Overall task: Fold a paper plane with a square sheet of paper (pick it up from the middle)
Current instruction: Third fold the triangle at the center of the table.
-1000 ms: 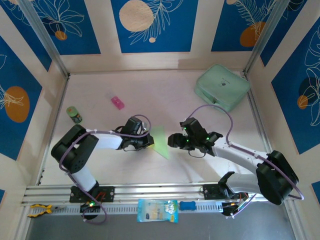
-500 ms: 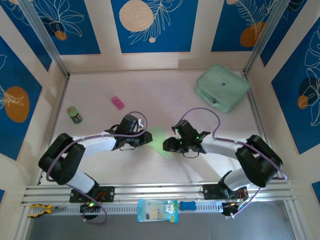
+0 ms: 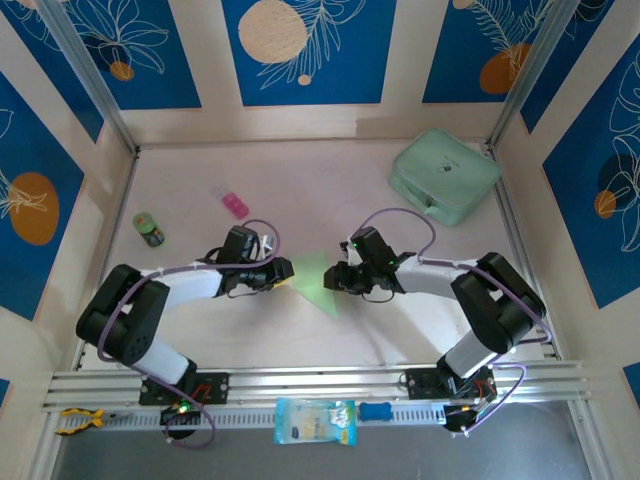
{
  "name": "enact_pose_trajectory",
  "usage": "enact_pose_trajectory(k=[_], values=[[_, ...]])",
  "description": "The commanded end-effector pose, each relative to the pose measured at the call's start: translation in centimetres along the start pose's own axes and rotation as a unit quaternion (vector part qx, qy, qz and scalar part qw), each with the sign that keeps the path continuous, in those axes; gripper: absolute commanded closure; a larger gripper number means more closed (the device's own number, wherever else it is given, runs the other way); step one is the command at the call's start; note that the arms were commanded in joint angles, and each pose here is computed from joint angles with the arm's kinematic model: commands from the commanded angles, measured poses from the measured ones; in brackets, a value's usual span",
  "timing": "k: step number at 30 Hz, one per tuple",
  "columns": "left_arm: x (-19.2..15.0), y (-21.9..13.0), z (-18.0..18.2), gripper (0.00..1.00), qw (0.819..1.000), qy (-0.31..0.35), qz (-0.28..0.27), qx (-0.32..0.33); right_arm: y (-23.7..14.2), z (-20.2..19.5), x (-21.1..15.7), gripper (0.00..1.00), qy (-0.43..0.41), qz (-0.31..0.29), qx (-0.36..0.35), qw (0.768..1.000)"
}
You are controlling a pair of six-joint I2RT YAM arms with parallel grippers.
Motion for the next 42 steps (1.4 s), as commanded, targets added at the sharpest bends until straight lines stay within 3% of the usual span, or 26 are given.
enact_pose_trajectory(k=[1,11,21,30,33,36,42], values=[[0.1,0.2,-0.1,0.69,1.000,-0.007,0.012,-0.024,0.0,0.5,0.5,0.68,-0.007,0.003,0.016,1.000],[0.3,0.8,0.4,0.69,0.999,-0.020,0.022,-0.028,0.0,0.3,0.5,0.82,-0.003,0.003,0.020,1.000],[0.6,0.7,0.5,0.43,0.999,-0.020,0.019,-0.019,-0.5,0.3,0.8,0.87,-0.004,-0.001,0.055,0.998],[1.3,1.0,0.3,0.39,0.999,-0.019,0.024,-0.010,-1.1,-0.2,1.3,0.90,0.006,-0.009,0.080,0.997],[1.4,1.0,0.3,0.39,1.000,-0.019,0.023,-0.010,-1.1,-0.3,1.2,0.84,0.006,-0.005,0.079,0.997],[1.3,1.0,0.3,0.39,0.999,-0.019,0.024,-0.008,-0.8,-0.9,1.1,0.71,0.016,-0.001,0.060,0.998],[1.2,0.9,0.4,0.39,1.000,-0.018,0.024,-0.004,0.3,-0.7,0.9,0.64,0.014,0.029,0.063,0.997]])
Point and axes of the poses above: each hand's point on the last joint's axis, 136 mm out from that joint toward the fingers, its own y axis out along the fingers, its own z axis along the line the jaws close on, x = y × z, the point moved 7 cm from there along -y, back along the fingers
